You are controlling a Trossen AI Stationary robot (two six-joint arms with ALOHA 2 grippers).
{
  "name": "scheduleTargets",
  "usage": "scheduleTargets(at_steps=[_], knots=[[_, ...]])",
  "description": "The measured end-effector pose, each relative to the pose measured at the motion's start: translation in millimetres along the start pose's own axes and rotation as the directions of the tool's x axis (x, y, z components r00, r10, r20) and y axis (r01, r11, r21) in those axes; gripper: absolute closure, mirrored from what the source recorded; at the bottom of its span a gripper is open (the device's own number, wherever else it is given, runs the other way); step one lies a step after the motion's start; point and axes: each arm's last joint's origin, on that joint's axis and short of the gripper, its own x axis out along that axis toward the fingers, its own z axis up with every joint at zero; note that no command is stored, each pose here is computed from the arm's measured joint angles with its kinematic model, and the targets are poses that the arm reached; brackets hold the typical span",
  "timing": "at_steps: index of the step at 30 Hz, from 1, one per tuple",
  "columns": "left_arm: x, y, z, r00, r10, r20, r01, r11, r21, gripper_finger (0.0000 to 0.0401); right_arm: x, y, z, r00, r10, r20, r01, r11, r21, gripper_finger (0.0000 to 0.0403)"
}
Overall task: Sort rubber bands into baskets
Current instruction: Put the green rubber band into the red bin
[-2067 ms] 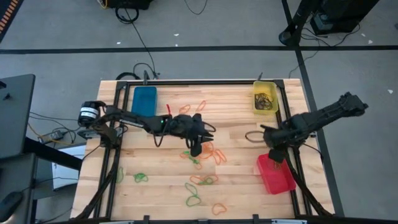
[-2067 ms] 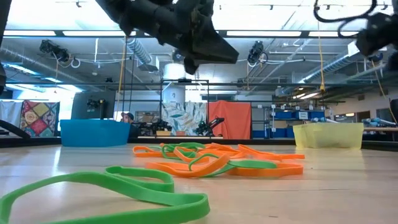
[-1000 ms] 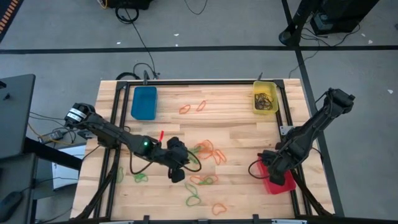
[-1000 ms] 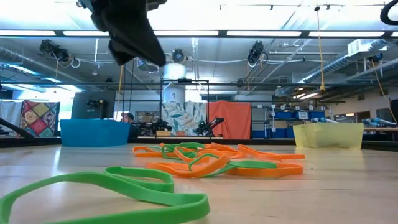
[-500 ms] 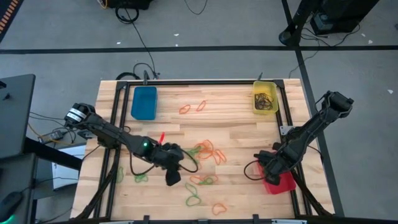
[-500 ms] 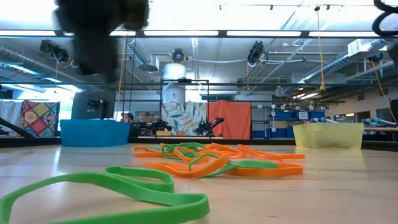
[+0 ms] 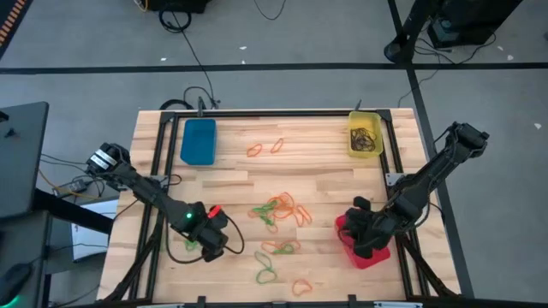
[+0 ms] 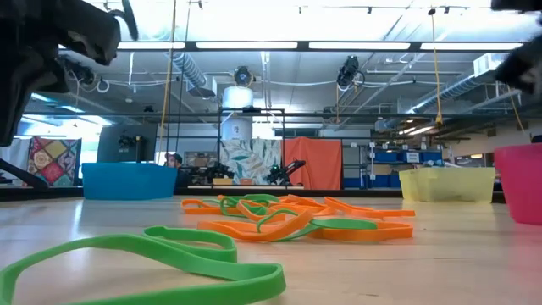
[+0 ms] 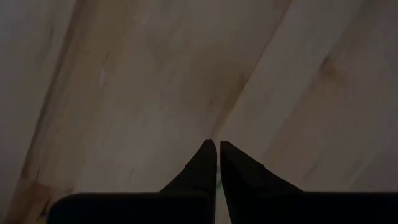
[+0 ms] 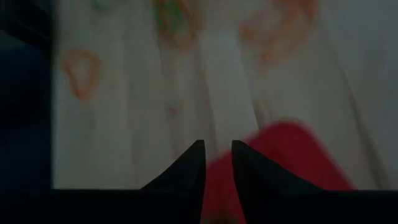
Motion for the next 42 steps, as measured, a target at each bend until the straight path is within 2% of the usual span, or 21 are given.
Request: scheduleTargets(at_steps=[5, 8, 11, 13, 16, 20, 25, 28, 31, 36, 39, 42], knots=[[0, 2, -8, 0.999, 0.051, -0.018, -0.052, 0.997, -0.052, 0.0343, -14, -3, 8, 0.988, -0.012, 0.155, 0.018, 0.999, -0.039, 0.0312], [-2, 6, -19, 0.99, 0.128, -0.065, -0.133, 0.987, -0.086, 0.0313, -21, -5, 11, 0.976, -0.027, 0.217, 0.039, 0.998, -0.051, 0.0312], [3, 13, -31, 0.974, 0.207, -0.096, -0.22, 0.962, -0.159, 0.0289, -25, -4, 11, 0.967, -0.025, 0.255, 0.045, 0.996, -0.073, 0.0312], [9, 19, -41, 0.958, 0.259, -0.123, -0.282, 0.929, -0.239, 0.0283, -26, -1, 10, 0.959, -0.024, 0.281, 0.053, 0.994, -0.096, 0.0312], [20, 24, -51, 0.949, 0.254, -0.186, -0.306, 0.882, -0.358, 0.0281, -24, 2, 10, 0.952, -0.026, 0.306, 0.063, 0.992, -0.113, 0.0312], [33, 29, -63, 0.94, 0.229, -0.254, -0.322, 0.842, -0.434, 0.0282, -21, 4, 9, 0.954, -0.031, 0.299, 0.07, 0.991, -0.118, 0.0312], [40, 38, -72, 0.901, 0.258, -0.348, -0.402, 0.8, -0.445, 0.0266, -18, 5, 8, 0.957, -0.034, 0.287, 0.071, 0.991, -0.116, 0.0312], [41, 43, -76, 0.861, 0.256, -0.44, -0.453, 0.78, -0.432, 0.0246, -17, 6, 8, 0.962, -0.011, 0.271, 0.044, 0.992, -0.117, 0.0312], [45, 43, -80, 0.852, 0.23, -0.471, -0.442, 0.798, -0.41, 0.0233, -17, 8, 9, 0.962, 0.006, 0.274, 0.026, 0.993, -0.113, 0.0312], [61, 38, -85, 0.894, 0.112, -0.434, -0.282, 0.893, -0.35, 0.0233, -17, 8, 9, 0.961, 0.009, 0.276, 0.027, 0.992, -0.126, 0.0312], [67, 40, -89, 0.892, 0.081, -0.444, -0.25, 0.908, -0.337, 0.0233, -17, 8, 9, 0.961, 0.009, 0.276, 0.031, 0.99, -0.141, 0.0312], [66, 43, -92, 0.863, 0.1, -0.495, -0.291, 0.9, -0.326, 0.0233, -17, 8, 9, 0.961, 0.01, 0.278, 0.031, 0.989, -0.144, 0.0312]])
